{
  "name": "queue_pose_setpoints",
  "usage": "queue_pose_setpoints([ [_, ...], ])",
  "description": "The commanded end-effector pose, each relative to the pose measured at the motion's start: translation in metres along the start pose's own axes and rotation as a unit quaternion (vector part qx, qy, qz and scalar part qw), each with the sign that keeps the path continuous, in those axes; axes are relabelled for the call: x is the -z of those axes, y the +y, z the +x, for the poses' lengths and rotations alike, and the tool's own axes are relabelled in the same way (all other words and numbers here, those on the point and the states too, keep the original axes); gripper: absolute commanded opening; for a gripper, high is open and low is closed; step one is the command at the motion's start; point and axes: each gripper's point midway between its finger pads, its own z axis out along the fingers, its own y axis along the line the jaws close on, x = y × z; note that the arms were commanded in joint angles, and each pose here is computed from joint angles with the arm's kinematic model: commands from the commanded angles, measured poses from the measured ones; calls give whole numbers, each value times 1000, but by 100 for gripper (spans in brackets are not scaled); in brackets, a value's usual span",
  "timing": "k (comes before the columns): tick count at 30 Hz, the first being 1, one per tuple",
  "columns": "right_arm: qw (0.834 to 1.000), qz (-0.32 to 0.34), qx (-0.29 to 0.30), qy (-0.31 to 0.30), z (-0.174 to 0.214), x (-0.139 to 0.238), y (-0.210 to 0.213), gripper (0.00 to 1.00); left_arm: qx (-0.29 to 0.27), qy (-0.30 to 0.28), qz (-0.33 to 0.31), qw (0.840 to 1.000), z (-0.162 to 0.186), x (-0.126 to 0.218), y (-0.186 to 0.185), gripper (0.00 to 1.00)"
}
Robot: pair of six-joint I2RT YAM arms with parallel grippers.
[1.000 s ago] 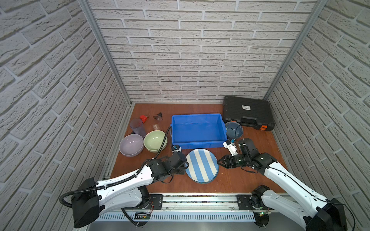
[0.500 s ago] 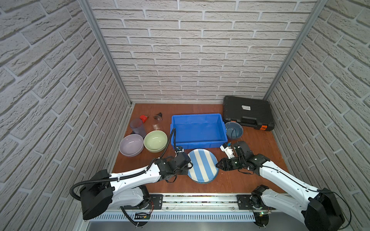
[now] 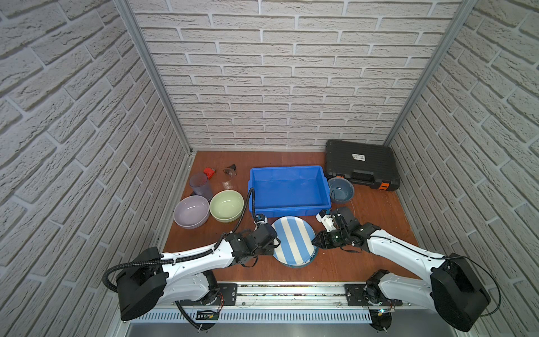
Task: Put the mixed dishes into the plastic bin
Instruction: 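Close the right gripper on the top plate while the left steadies the stack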
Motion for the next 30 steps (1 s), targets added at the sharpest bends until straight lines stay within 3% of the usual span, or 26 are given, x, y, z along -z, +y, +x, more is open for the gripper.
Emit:
queue_pose_setpoints([
  [1, 1000, 5, 5, -7, -4, -5, 1, 26, -9, 0, -13, 1000, 5, -4, 9, 17],
  [11, 1000, -4, 11, 12, -8, -15, 10, 21, -13, 1, 12, 1000, 7, -3, 3, 7],
  [18, 998, -56, 17, -7, -16, -16, 37, 21, -42, 16, 45, 998, 10, 0, -11, 0],
  [30, 992, -114, 23, -47, -20, 1, 59, 21, -43, 12, 78, 996, 17, 3, -13, 0],
])
